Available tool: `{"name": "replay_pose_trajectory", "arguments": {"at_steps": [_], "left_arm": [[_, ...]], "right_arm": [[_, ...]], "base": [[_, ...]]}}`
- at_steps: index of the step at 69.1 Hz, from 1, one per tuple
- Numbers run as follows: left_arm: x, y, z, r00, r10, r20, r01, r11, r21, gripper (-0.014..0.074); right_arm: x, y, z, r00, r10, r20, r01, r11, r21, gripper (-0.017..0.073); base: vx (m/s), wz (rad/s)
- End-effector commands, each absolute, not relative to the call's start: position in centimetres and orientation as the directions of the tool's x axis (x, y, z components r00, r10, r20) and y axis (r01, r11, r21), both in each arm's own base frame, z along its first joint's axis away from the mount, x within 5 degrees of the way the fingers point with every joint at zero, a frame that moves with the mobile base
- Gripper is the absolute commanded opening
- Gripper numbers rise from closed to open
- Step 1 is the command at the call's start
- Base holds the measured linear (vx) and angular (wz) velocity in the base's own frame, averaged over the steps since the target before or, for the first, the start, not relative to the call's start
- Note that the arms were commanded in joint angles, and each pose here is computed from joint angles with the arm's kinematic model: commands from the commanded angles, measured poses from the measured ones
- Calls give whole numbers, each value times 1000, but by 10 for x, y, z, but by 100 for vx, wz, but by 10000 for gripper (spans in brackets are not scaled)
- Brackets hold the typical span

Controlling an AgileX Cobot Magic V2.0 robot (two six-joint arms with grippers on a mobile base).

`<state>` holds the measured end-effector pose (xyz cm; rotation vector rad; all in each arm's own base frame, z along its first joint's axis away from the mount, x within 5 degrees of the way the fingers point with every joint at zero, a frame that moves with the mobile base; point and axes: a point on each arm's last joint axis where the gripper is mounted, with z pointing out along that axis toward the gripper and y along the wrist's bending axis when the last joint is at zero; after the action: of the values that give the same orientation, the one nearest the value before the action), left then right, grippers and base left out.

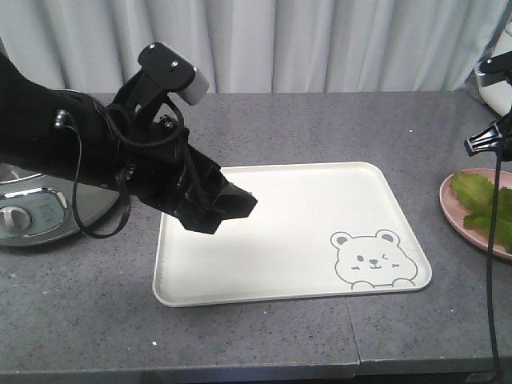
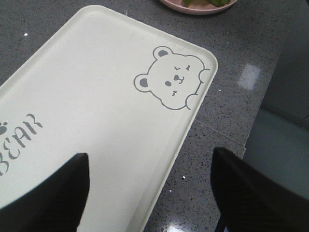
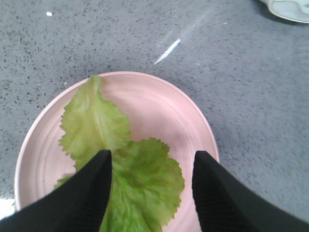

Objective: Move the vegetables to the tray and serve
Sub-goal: 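Lower the leaf onto the pink plate and open the right gripper, then position the right gripper at the rim of the pink plate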

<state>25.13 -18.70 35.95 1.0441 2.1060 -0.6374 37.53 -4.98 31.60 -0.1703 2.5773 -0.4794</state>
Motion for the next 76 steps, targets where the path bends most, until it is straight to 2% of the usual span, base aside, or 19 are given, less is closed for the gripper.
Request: {"name": "replay_pose_trajectory", "arguments": {"at_steps": [1, 15, 22, 29, 45, 57, 76], "left_arm": [[246, -186, 384, -397, 403, -825, 815, 568, -115, 499], [246, -186, 384, -398, 403, -824, 815, 568, -116, 499], [246, -186, 384, -398, 404, -824, 815, 567, -116, 499], [246, -186, 384, -398, 404, -823, 816, 567, -116, 499], [246, -186, 384, -399, 404, -823, 816, 567, -117, 499], [246, -186, 384, -399, 405, -823, 816, 566, -117, 499], [246, -186, 384, -399, 405, -823, 816, 566, -117, 499]], "right_arm": [[354, -52, 362, -804, -186, -564, 51, 924, -378, 381], [312, -52, 397, -763, -99, -639, 151, 933, -325, 381], [290, -67, 398, -722, -27, -692, 216, 940, -263, 381], [275, -95, 391, -699, 78, -711, 293, 938, -184, 381], [275, -154, 360, -705, 267, -657, 323, 946, 37, 381], [284, -189, 326, -756, 329, -566, 355, 933, 68, 381], [317, -212, 289, -855, 329, -400, 300, 944, 134, 381]], "base": [[0, 0], [0, 0], [0, 0], [0, 0], [0, 0], [0, 0], [0, 0]]}}
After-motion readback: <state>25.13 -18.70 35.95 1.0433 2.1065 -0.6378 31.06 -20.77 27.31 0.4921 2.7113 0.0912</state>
